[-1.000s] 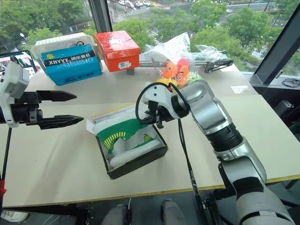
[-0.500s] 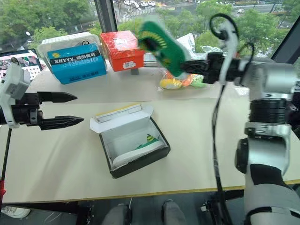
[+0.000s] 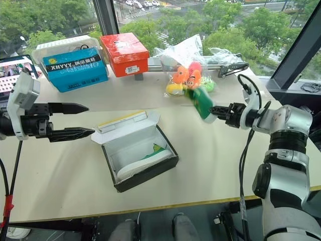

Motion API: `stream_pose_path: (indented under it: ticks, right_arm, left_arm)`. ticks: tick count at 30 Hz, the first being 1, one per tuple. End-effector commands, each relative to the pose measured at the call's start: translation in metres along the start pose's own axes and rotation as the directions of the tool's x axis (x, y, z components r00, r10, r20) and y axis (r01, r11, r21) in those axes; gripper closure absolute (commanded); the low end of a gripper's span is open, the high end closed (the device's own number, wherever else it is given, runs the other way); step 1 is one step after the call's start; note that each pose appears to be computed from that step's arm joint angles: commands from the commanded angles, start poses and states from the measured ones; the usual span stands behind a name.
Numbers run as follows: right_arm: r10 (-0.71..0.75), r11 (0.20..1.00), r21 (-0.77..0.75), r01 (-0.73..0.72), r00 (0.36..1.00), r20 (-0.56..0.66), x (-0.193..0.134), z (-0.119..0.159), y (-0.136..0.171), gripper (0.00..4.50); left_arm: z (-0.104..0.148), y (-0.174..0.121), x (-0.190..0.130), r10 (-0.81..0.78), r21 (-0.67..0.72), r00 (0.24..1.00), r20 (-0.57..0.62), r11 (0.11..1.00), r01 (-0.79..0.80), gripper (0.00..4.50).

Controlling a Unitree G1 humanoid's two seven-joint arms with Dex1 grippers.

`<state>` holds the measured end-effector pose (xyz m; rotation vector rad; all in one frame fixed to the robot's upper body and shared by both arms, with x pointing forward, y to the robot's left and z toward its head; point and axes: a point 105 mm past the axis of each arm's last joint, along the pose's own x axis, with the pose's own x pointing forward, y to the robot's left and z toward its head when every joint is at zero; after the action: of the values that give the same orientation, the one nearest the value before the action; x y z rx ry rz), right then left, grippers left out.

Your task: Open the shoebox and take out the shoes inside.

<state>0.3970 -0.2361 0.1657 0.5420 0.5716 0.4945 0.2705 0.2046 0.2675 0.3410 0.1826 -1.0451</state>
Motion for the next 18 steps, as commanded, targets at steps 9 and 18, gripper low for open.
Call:
stream_pose_path:
  ticks: [9, 18]
  right_arm:
    - [-0.280, 0.915, -0.252, 0.316, 0.945, 0.165, -0.048, 0.053, -0.038, 0.02]
    - [-0.134, 0.735, -0.635, 0.238, 0.969, 0.207, -0.046, 0.099, 0.039, 0.02]
  left_arm:
    - [0.009, -0.003, -0.006, 0.008, 0.037, 1.000, 0.005, 0.999, -0.008, 0.00]
    - [0.010, -0.002, -0.007, 0.016, 0.045, 1.000, 0.004, 0.999, -0.016, 0.00]
